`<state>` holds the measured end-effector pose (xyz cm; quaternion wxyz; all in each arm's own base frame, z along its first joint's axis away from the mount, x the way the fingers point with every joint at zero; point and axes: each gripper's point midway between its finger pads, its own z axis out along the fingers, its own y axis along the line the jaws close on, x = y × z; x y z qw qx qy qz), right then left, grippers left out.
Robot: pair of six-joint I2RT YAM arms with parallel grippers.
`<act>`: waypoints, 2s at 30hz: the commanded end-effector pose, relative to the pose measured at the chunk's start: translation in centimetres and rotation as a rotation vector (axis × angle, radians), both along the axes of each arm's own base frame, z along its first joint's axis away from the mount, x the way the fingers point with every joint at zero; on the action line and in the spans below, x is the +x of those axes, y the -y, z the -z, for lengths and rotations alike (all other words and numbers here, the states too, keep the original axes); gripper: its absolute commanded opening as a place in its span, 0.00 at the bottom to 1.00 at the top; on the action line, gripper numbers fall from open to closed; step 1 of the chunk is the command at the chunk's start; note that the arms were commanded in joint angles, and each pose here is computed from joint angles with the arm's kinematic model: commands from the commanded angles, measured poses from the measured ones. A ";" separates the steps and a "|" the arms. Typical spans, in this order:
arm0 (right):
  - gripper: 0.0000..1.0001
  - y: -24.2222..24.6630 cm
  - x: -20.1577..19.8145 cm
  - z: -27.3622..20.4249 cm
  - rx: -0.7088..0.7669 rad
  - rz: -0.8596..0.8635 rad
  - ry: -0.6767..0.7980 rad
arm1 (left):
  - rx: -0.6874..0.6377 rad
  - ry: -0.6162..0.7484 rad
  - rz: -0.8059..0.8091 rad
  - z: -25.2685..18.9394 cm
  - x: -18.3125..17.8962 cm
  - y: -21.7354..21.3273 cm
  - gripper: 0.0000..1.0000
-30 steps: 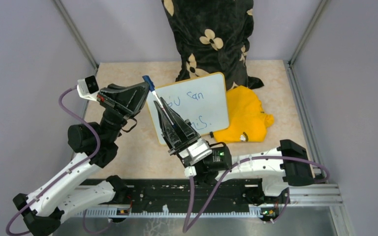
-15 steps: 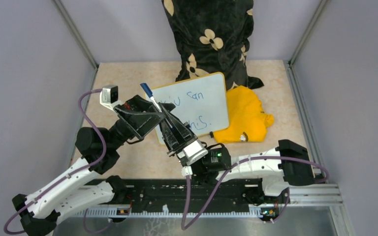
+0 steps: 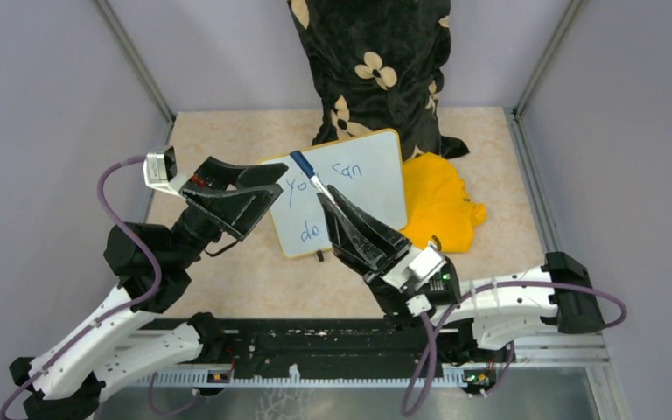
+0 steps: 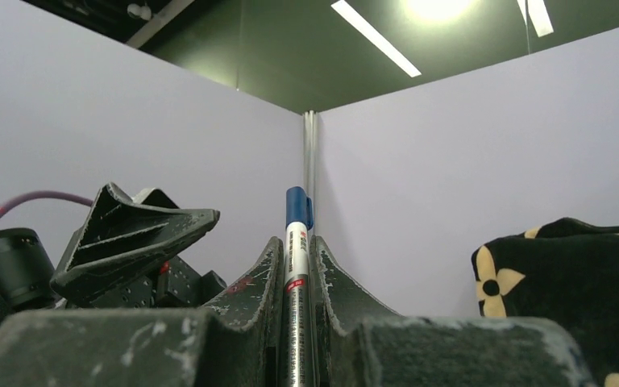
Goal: Write a sentence on the whiteboard
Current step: Close the whiteboard marker at the center of the board.
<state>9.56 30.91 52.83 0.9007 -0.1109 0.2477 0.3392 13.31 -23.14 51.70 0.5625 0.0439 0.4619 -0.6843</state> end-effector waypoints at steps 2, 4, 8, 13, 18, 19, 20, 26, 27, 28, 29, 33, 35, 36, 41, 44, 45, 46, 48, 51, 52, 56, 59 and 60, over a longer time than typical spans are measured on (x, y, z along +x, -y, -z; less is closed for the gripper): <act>0.00 0.7 -1.2 -0.6 0.028 -0.110 0.003 | -0.002 0.062 -0.021 -1.5 -0.3 -0.2 0.97; 0.00 0.7 -1.2 -0.4 0.024 -0.111 -0.001 | -0.012 0.091 0.002 -1.9 -0.7 0.0 0.96; 0.00 0.4 -1.4 -0.3 0.010 -0.129 0.003 | -0.004 0.120 0.024 -2.8 -1.0 0.5 0.95; 0.00 -0.3 -1.8 0.1 -0.019 -0.155 0.011 | -0.004 0.120 0.016 -3.0 -0.7 0.8 0.96; 0.00 -0.5 -1.7 0.3 -0.023 -0.154 0.005 | -0.008 0.132 0.017 -3.1 -0.8 0.7 0.90; 0.00 -0.5 -1.7 0.3 -0.024 -0.154 0.004 | -0.011 0.134 0.017 -3.2 -0.8 0.7 0.87; 0.00 -0.5 -1.7 0.3 -0.024 -0.152 0.003 | -0.016 0.136 0.016 -3.2 -0.9 0.6 0.85; 0.00 -0.5 -1.5 0.4 -0.019 -0.144 -0.004 | -0.023 0.142 0.016 -3.1 -1.1 0.4 0.69; 0.00 -0.5 -1.5 0.5 -0.019 -0.142 -0.006 | -0.023 0.142 0.014 -3.1 -1.1 0.3 0.67; 0.00 -0.4 -1.4 0.5 -0.019 -0.140 -0.006 | -0.022 0.140 0.015 -3.0 -1.1 0.4 0.64; 0.00 -0.5 -1.4 0.5 -0.020 -0.140 -0.006 | -0.023 0.139 0.012 -3.0 -1.0 0.3 0.62; 0.00 -0.6 -1.3 0.7 -0.029 -0.131 -0.009 | -0.023 0.139 0.017 -2.8 -1.0 0.5 0.50; 0.00 -0.7 -1.3 0.8 -0.035 -0.127 -0.010 | -0.017 0.141 0.028 -2.8 -1.0 0.7 0.41; 0.00 -0.8 -1.2 0.8 -0.036 -0.126 -0.011 | -0.013 0.140 0.036 -2.7 -1.0 1.0 0.35; 0.00 -0.8 -0.8 0.9 -0.036 -0.102 -0.028 | 0.022 0.113 0.105 -1.5 -1.0 2.6 0.00; 0.00 -0.8 -0.5 0.7 -0.022 -0.086 -0.038 | 0.058 0.080 0.200 0.2 -1.3 4.4 0.00; 0.00 -0.8 -0.4 0.6 -0.016 -0.081 -0.040 | 0.064 0.071 0.235 0.6 -1.5 5.0 0.00; 0.00 -0.9 -0.4 0.6 -0.014 -0.078 -0.040 | 0.068 0.061 0.270 1.0 -1.6 5.5 0.00; 0.00 -1.0 -0.3 0.5 -0.007 -0.069 -0.040 | 0.081 0.038 0.326 1.8 -1.8 6.4 0.00; 0.00 -0.9 0.0 0.3 0.008 -0.049 -0.041 | 0.088 0.008 0.364 2.9 -1.8 7.0 0.00; 0.00 -0.8 0.1 0.2 0.014 -0.040 -0.041 | 0.090 -0.001 0.368 3.2 -1.8 7.1 0.00; 0.00 -0.9 1.1 -0.1 0.026 -0.022 -0.048 | 0.113 -0.024 0.387 4.4 -2.0 7.7 0.00; 0.00 -1.4 1.6 -0.3 0.028 -0.019 -0.048 | 0.144 -0.043 0.407 5.5 -2.3 8.7 0.00; 0.00 -1.6 1.7 -0.4 0.028 -0.018 -0.045 | 0.156 -0.049 0.414 5.9 -2.4 9.0 0.00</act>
